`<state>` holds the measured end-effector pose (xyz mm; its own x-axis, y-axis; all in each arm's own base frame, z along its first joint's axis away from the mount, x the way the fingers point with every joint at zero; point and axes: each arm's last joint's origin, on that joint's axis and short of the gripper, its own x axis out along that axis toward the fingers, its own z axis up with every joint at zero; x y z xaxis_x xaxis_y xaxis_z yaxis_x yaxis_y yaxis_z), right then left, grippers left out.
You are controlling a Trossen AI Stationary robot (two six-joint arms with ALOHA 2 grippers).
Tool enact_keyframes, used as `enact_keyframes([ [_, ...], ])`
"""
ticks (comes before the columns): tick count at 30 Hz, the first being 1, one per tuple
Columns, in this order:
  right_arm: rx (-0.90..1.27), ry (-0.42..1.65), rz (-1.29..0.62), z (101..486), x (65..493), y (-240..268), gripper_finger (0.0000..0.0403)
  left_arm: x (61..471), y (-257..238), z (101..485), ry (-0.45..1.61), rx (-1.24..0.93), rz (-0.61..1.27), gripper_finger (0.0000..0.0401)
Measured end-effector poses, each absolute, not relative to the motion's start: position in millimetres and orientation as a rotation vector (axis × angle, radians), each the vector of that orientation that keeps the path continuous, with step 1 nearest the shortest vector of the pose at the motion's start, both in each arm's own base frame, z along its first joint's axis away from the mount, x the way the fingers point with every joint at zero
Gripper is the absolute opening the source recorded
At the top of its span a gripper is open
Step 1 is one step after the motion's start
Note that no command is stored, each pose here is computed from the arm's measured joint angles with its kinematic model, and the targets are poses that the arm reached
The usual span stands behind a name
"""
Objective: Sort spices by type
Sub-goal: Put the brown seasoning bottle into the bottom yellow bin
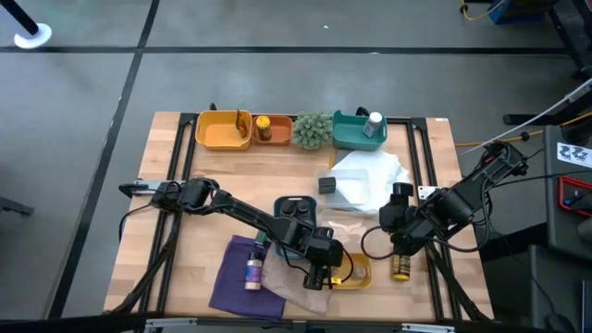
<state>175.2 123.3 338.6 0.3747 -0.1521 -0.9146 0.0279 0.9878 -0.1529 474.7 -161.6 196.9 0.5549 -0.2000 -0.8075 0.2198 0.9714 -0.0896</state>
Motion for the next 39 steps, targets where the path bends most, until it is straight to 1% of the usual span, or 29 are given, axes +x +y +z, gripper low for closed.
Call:
enact_keyframes([
  [12,-0.118,1.183,-0.115,338,175,123,0.0282,475,-162,197,0.937,0.055,-0.267,0.0192],
  [19,-0.103,1.165,-0.106,339,177,125,0.0282,484,-163,185,0.893,0.066,-0.306,0.0193],
  [23,-0.103,1.165,-0.106,339,177,125,0.0282,487,-159,188,0.866,0.066,-0.305,0.0193],
  [39,-0.102,1.165,-0.105,339,177,125,0.0282,487,-159,188,0.875,0.060,-0.302,0.0194],
])
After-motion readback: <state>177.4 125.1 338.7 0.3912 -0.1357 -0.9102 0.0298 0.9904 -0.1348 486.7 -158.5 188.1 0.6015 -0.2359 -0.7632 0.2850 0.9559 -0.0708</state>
